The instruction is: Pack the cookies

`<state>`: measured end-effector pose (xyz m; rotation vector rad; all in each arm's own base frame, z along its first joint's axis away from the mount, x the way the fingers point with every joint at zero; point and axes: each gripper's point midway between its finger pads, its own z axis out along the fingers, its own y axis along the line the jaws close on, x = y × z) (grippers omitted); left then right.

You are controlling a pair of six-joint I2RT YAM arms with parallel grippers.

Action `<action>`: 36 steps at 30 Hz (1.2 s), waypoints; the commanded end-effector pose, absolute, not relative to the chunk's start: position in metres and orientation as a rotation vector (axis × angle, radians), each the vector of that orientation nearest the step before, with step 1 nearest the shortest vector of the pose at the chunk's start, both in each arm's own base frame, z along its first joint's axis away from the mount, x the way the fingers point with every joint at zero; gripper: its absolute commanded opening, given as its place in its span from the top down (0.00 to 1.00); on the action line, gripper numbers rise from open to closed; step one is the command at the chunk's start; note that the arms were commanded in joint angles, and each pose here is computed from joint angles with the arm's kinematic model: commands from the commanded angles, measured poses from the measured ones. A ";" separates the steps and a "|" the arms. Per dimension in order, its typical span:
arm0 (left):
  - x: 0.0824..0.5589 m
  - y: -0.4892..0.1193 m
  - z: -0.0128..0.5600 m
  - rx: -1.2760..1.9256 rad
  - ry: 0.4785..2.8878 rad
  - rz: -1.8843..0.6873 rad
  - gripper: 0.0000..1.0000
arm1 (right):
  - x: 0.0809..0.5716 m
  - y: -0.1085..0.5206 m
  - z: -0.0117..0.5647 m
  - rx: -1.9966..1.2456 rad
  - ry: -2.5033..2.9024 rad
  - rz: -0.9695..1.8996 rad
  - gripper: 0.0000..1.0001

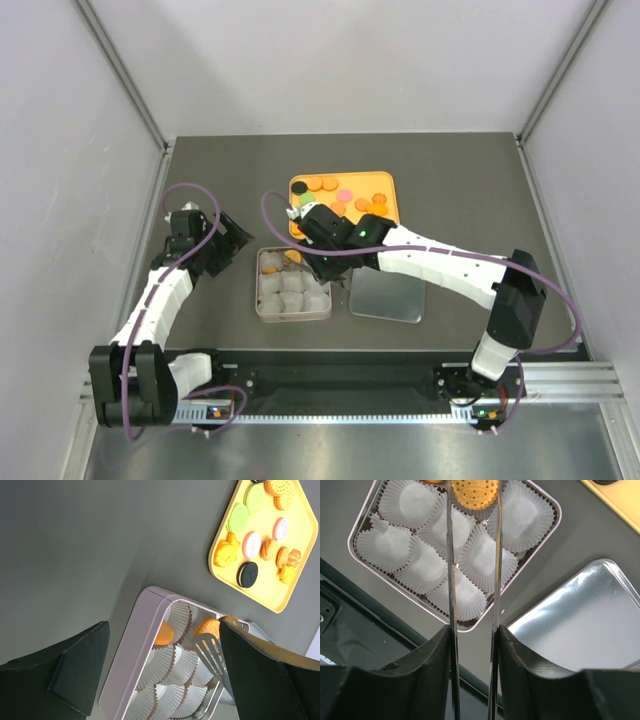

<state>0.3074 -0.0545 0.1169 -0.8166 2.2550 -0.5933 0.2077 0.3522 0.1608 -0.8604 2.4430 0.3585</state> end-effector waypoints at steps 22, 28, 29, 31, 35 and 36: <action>0.313 -0.055 0.122 -0.769 2.228 -0.614 0.05 | 0.210 0.363 0.202 -0.816 2.348 0.422 0.54; 0.313 -0.056 0.122 -0.766 2.229 -0.620 0.05 | 0.235 0.332 0.241 -0.715 2.299 0.409 0.54; 0.314 -0.056 0.123 -0.765 2.228 -0.620 0.05 | 0.241 0.325 0.247 -0.691 2.291 0.405 0.54; 0.314 -0.056 0.123 -0.764 2.227 -0.622 0.05 | 0.257 0.309 0.250 -0.636 2.294 0.381 0.54; 0.315 -0.057 0.123 -0.762 2.228 -0.626 0.05 | 0.285 0.287 0.244 -0.557 2.309 0.309 0.54; 0.315 -0.056 0.123 -0.762 2.226 -0.624 0.05 | 0.292 0.281 0.242 -0.535 2.319 0.296 0.55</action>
